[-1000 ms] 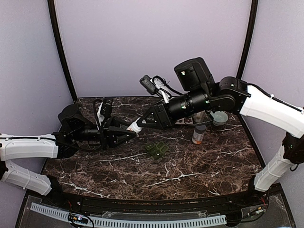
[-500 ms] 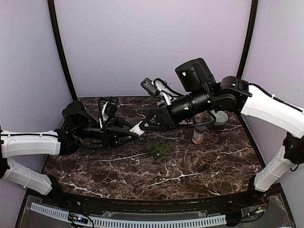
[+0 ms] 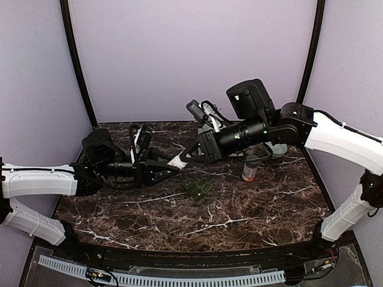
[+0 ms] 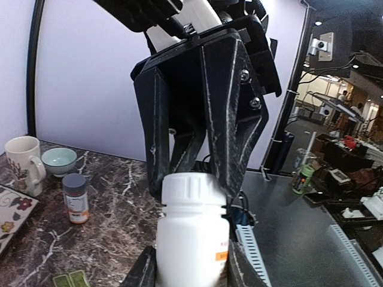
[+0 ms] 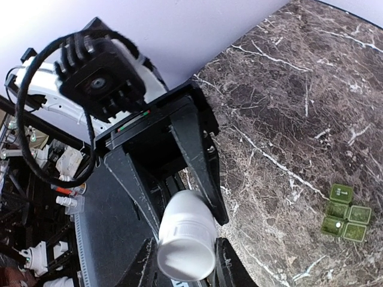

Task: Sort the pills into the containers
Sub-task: Screw the lid of the pill bottle onto the pill bottle.

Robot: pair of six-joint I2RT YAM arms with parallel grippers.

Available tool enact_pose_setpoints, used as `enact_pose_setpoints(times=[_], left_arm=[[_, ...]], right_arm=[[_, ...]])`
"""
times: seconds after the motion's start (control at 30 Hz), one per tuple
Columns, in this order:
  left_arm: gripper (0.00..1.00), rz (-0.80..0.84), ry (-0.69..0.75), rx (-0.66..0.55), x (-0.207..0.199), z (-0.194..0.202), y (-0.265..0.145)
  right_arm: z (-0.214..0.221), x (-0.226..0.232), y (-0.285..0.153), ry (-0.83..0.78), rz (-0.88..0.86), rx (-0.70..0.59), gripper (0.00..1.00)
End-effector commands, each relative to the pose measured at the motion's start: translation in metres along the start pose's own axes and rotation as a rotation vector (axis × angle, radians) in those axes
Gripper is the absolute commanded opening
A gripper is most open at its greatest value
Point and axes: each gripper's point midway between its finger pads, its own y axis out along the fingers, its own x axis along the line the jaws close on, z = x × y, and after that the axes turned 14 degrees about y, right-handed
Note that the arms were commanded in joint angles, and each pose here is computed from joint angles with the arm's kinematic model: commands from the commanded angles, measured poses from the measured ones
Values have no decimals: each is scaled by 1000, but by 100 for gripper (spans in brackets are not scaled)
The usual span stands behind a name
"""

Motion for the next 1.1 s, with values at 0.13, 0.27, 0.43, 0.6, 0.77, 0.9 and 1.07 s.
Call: enact_pose_setpoints(times=[0.13,0.27,0.43,0.6,0.77,0.9,1.07], left_arm=[[0,-281,356,-95,18,-56,10],[0,-341,463,-81,18,-57,16],[0,-449,577,-100,18,-63,12],[0,-531,641,-115,19,-66,7],[0,-534,631,-108,20,-62,8],[0,-533,608,-102,21,-59,8],[0,-525,573,-85,21,-55,9]], right_arm=[[19,-45,33,307,156,44,0],[17,-56,39,425,179,64,0],[9,-67,37,626,157,54,0],[-6,-61,35,720,139,21,0],[-19,-55,31,686,143,-4,3],[-23,-56,23,624,153,-35,20],[-38,-49,-5,522,149,-133,44]])
